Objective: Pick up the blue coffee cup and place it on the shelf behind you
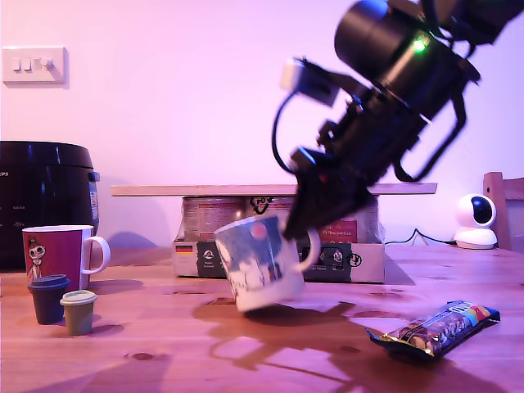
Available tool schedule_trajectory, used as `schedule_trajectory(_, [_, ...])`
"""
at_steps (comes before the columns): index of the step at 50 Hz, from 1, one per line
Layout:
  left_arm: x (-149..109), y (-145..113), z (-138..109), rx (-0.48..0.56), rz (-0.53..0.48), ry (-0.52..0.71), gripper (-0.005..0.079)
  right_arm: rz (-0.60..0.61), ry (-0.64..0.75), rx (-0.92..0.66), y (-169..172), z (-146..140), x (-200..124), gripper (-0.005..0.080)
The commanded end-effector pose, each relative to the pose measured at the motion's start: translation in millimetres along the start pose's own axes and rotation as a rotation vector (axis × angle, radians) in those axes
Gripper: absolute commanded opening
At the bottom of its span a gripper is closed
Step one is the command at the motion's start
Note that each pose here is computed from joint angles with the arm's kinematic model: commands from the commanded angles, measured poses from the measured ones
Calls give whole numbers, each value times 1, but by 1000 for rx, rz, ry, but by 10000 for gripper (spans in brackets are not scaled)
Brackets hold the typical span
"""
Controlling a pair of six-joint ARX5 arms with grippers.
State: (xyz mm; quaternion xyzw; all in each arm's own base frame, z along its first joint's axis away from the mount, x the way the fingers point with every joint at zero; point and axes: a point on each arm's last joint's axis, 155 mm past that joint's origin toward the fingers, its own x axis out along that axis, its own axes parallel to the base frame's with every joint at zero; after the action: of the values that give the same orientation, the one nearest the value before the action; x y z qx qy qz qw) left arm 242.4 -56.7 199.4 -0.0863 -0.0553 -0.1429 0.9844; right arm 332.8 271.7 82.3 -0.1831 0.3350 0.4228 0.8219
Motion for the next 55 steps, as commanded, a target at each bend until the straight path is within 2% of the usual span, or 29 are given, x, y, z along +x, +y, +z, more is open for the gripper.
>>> schedule_trajectory(1, [-1,-1,6,0,-2,-18,-21,-5,-44,-12,-3,18,-3,-13])
schedule_trajectory(32, [-1,0,0,-4,2,4,-21,8,-63,-35,5,34,-6,-13])
schedule_trajectory(55, [-1,1,-5,-9,5,27,-21,0,-92,-43,1,60,-17,-13])
